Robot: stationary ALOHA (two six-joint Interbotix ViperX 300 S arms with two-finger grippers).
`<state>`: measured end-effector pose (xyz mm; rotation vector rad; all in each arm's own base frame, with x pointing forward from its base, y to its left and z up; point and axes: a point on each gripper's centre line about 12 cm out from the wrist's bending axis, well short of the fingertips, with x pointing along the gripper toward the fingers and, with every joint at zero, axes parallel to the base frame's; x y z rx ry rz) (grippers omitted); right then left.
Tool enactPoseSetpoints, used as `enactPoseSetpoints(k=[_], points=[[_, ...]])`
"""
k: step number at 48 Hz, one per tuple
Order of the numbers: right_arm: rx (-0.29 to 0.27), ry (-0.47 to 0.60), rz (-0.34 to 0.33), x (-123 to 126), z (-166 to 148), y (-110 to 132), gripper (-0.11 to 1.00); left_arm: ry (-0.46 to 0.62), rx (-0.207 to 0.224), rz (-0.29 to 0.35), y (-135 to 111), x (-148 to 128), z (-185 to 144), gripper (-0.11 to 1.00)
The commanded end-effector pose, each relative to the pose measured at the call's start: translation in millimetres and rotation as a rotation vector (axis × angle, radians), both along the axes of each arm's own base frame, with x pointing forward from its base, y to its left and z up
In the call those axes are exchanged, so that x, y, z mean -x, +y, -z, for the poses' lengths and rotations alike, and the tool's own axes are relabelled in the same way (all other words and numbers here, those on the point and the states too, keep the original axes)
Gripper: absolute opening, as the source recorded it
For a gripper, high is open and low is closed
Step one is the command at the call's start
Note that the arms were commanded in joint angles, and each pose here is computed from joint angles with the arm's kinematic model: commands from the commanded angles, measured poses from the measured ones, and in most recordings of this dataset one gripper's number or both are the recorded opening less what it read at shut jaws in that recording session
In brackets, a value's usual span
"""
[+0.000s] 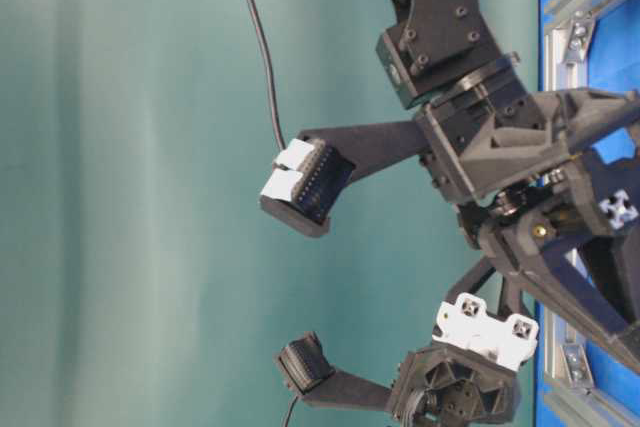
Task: Insert the wire through the string loop located on the left side.
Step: 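Carry the cable plug left toward the white zip-tie loop on the frame, then align the USB plug with the opening of the white zip-tie loop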
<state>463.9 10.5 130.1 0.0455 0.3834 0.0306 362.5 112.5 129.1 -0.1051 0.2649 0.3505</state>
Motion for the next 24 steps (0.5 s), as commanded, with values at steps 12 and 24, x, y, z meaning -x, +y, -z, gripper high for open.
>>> enactPoseSetpoints(k=[12, 24], points=[[0.003, -0.035, 0.002, -3.2, -13.0, -2.0, 0.0, -0.045, -0.015, 0.001, 0.8, -1.3, -16.3, 0.0], [0.003, -0.035, 0.002, -3.1, -13.5, -2.0, 0.0, -0.047, -0.015, -0.001, 0.9, -1.3, -16.4, 0.0]])
